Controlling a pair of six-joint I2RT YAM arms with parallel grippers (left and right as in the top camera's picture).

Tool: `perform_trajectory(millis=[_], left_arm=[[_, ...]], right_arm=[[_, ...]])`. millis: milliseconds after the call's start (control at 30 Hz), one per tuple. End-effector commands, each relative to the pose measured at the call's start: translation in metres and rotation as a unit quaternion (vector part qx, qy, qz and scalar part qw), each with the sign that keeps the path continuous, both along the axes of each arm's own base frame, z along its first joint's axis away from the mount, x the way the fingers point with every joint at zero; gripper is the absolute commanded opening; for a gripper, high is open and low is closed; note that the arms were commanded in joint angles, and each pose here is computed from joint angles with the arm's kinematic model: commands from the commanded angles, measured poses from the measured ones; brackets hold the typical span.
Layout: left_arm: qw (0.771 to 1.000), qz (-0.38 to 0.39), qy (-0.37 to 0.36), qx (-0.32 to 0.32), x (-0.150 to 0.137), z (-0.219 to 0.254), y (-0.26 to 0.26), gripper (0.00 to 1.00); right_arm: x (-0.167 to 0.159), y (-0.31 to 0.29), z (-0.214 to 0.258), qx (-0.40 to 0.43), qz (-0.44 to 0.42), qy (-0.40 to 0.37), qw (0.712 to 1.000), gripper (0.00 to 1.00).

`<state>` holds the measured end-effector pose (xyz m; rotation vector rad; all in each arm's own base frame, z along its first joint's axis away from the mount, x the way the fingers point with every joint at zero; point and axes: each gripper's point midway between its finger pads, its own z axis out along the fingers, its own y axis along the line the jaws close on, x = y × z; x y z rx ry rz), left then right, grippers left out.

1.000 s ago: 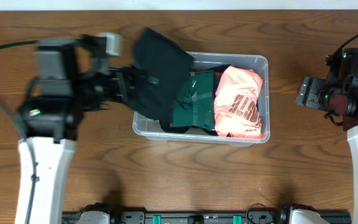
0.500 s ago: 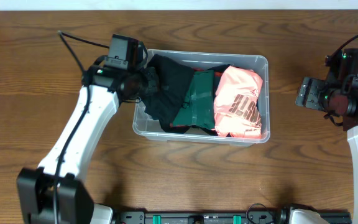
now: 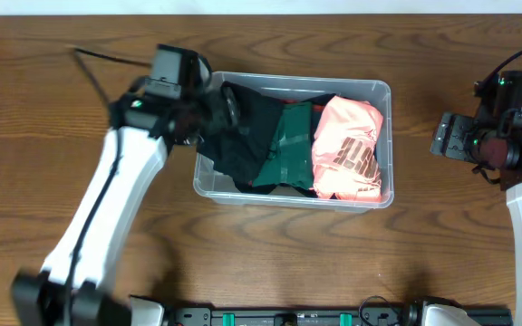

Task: Pack container
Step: 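Carry the black garment over the bin's left half and lower it, then press the black garment down into the bin with the left gripper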

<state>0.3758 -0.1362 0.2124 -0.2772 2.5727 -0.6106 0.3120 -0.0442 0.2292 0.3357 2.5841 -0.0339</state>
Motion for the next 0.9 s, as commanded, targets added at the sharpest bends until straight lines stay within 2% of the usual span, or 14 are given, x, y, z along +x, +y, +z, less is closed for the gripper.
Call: perform_trajectory(millis=[0, 133, 333, 433, 567, 667, 867], left_arm=[[0.996, 0.017, -0.090, 0.004, 0.006, 0.056, 0.008, 0.81], [0.996, -0.001, -0.085, 0.012, 0.008, 0.047, 0.000, 0.80], [0.997, -0.054, -0.025, 0.043, 0.014, -0.010, -0.029, 0.64], [0.995, -0.068, 0.030, 0.059, 0.013, -0.053, -0.040, 0.64], [0.988, -0.026, 0.122, 0.095, 0.005, -0.116, -0.032, 0.64], [0.981, -0.025, 0.161, 0.109, 0.002, -0.149, -0.030, 0.65], [0.985, -0.021, 0.139, 0.103, 0.017, -0.151, -0.035, 0.65]], right_arm=[[0.001, 0.000, 0.003, -0.001, 0.004, -0.003, 1.000, 0.86], [0.001, 0.000, 0.003, -0.001, 0.004, -0.003, 1.000, 0.86], [0.001, 0.000, 0.003, -0.001, 0.004, -0.002, 1.000, 0.86], [0.001, 0.000, 0.003, -0.001, 0.004, -0.002, 1.000, 0.86], [0.001, 0.000, 0.003, -0.001, 0.004, -0.002, 1.000, 0.86], [0.001, 0.000, 0.003, -0.001, 0.004, -0.002, 1.000, 0.86], [0.001, 0.000, 0.003, -0.001, 0.004, -0.002, 1.000, 0.86]])
